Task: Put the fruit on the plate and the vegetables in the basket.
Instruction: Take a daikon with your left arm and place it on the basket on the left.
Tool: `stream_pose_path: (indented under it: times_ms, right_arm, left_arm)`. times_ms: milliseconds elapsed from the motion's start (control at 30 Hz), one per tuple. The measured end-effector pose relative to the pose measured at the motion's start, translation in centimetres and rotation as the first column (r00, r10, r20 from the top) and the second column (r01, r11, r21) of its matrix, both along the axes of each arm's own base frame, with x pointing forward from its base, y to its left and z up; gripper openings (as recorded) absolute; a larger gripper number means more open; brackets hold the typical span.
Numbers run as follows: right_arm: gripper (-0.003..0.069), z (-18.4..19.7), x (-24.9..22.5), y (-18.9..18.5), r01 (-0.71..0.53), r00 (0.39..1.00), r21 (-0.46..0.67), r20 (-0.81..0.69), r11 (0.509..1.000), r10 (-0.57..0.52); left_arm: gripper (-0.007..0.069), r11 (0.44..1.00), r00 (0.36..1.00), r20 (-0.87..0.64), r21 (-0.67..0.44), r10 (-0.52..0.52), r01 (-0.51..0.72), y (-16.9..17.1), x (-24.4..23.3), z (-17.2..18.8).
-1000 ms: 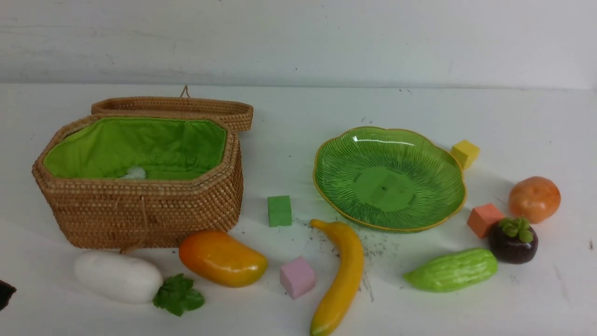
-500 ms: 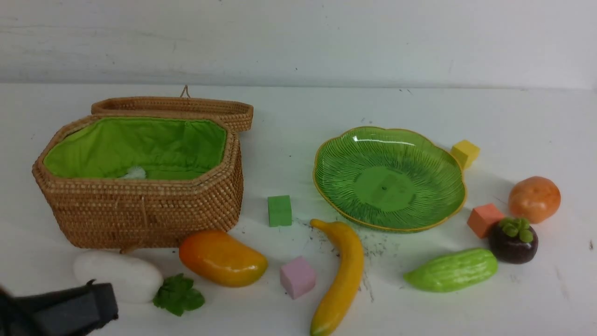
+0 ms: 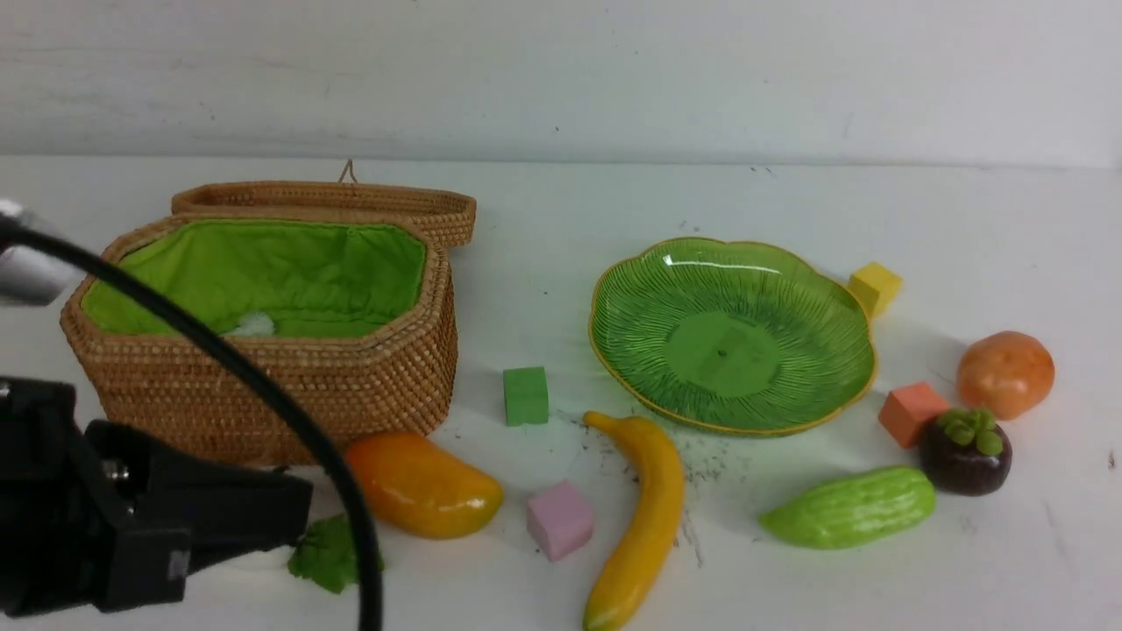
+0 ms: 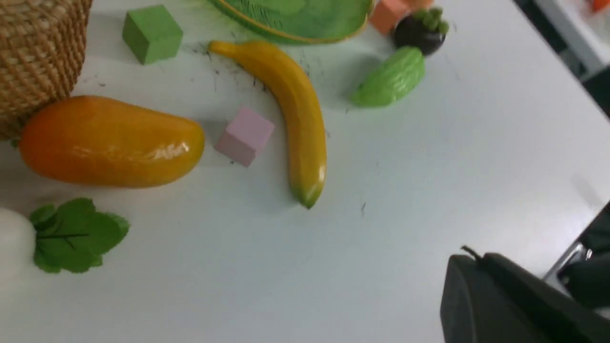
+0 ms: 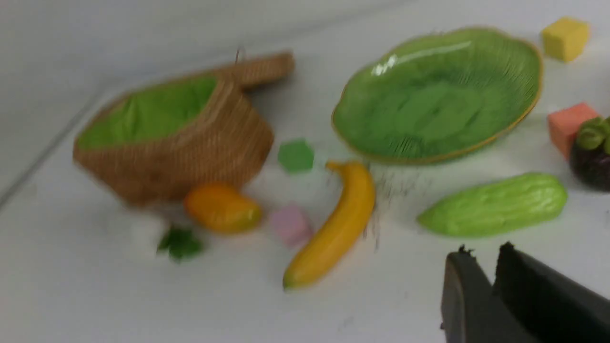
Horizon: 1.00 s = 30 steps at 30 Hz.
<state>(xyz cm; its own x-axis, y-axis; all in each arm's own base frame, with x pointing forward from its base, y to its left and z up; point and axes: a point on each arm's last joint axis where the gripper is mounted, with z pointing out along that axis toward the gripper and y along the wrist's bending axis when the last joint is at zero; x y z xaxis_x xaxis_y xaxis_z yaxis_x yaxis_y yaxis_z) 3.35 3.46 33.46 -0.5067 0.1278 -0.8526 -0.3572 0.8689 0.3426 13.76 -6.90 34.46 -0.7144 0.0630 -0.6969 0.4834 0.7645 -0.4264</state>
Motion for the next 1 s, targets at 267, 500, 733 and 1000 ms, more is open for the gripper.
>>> stream_pose_path:
  times_ms: [267,500,733,1000]
  right_arm:
    - [0.0084,6.7,-0.7,0.8,-0.316,0.948,-0.277,-0.054,0.908,0.313]
    - [0.0086,7.8,-1.8,1.5,-0.478,0.851,-0.358,0.038,0.802,0.524]
    - [0.0097,7.9,-2.4,1.7,-0.569,0.769,-0.389,0.059,0.724,0.636]
    - [0.0108,7.9,-2.7,1.7,-0.6,0.74,-0.393,0.058,0.697,0.67]
  left_arm:
    - [-0.0013,0.966,0.995,-0.024,0.239,-0.1,0.102,0.7,1.4,0.7]
    - [-0.0013,0.825,0.953,-0.031,0.492,-0.3,0.276,0.2,2.0,-0.9]
    - [0.0053,0.598,0.905,-0.134,0.71,-0.404,0.372,0.5,7.0,-4.8]
    - [0.0459,0.448,0.844,-0.227,0.764,-0.485,0.463,-0.1,11.4,-9.6]
